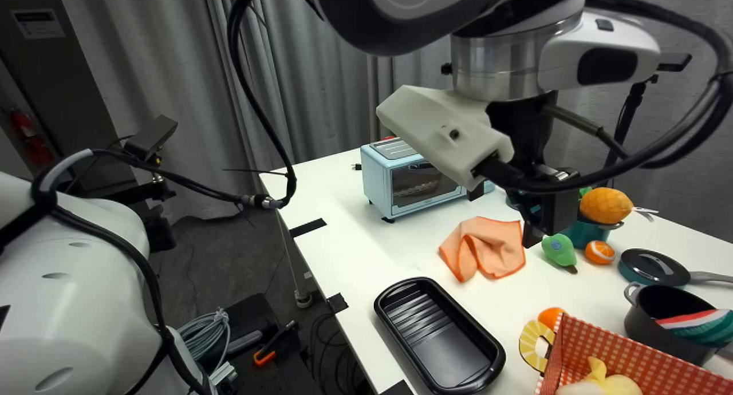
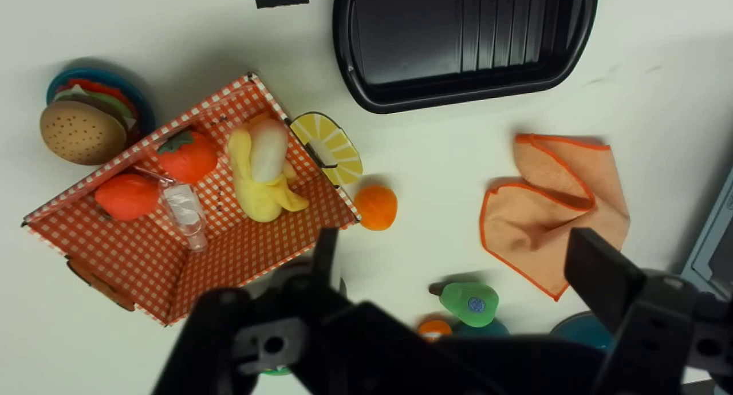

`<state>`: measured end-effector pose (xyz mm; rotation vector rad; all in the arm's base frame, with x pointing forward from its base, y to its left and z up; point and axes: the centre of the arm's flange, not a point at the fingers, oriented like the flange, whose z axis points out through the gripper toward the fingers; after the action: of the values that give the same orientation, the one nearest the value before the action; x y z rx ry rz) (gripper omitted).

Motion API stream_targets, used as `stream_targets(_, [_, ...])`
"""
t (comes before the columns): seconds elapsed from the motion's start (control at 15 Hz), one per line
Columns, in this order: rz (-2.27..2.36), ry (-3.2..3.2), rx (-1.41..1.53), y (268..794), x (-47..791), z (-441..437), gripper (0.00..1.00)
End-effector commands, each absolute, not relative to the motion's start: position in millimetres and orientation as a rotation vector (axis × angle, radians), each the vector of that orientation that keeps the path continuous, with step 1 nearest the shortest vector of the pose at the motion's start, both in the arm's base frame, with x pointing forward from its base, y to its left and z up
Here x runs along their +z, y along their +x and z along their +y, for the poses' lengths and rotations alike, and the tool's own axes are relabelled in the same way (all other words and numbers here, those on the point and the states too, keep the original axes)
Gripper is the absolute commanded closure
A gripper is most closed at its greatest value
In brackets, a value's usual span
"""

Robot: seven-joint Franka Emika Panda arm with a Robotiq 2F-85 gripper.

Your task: Put the banana plush toy on the black tray

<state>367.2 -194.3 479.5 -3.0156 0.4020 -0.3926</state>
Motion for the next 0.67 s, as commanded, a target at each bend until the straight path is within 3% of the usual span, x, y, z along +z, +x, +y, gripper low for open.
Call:
stream_targets(0.0, [0.402,-3.016,-0.393,367.2,479.5,-194.3,0.00])
stream_targets(0.6, [0.444,-3.084,-0.270,434.6,456.6,-224.8,0.00])
